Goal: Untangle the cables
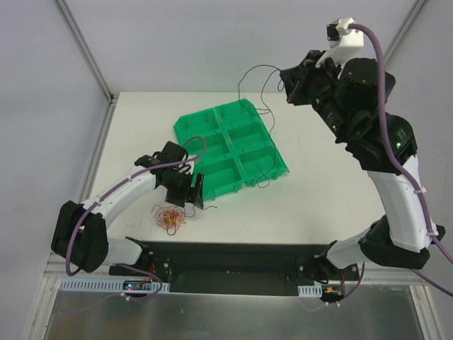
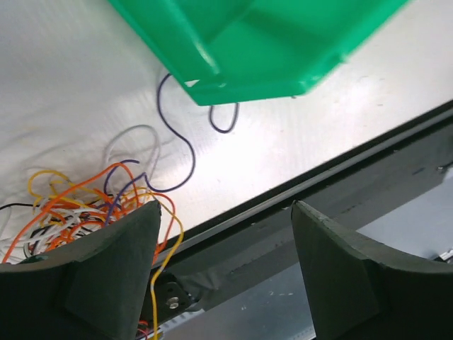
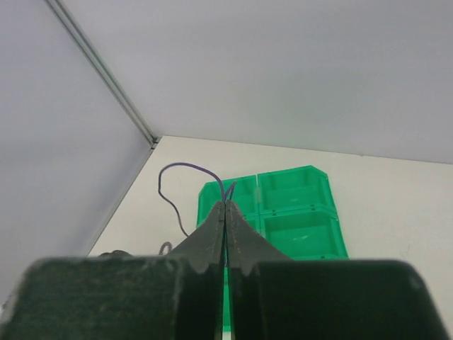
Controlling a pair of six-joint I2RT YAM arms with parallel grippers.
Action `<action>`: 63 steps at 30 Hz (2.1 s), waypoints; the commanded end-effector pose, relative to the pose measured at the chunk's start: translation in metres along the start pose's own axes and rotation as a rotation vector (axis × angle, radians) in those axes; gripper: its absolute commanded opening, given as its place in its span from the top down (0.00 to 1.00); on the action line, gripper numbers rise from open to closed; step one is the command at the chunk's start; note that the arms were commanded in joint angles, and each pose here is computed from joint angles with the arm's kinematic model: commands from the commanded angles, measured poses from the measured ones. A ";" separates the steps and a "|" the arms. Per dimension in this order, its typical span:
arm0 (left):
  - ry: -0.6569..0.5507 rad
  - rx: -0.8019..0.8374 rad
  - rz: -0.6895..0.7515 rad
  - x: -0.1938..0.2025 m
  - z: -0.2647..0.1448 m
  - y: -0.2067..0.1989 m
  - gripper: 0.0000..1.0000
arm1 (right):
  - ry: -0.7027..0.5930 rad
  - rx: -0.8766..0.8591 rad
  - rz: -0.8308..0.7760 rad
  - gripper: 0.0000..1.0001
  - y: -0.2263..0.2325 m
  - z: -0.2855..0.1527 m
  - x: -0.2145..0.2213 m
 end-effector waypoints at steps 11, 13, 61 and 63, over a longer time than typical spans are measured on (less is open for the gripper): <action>-0.267 0.197 0.120 -0.009 -0.082 -0.048 0.18 | 0.040 0.038 0.035 1.00 -0.023 0.032 0.020; -0.310 0.200 0.134 -0.013 -0.092 -0.052 0.18 | 0.060 0.035 0.038 1.00 -0.023 0.038 0.030; -0.473 0.119 0.092 -0.016 -0.139 -0.043 0.15 | 1.002 0.191 0.039 1.00 -0.062 0.104 0.419; -0.456 0.127 0.086 -0.014 -0.137 -0.043 0.16 | 1.037 0.173 0.056 1.00 -0.058 0.106 0.432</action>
Point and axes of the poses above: each gripper's point midway between its finger pads, its own z axis out along the fingers, its own y axis along the line the jaws close on, x = y × z, the point moved 2 cm from there along -z, back along the fingers, and after that the axes turned 10 degrees about -z, right-handed, at the moved point
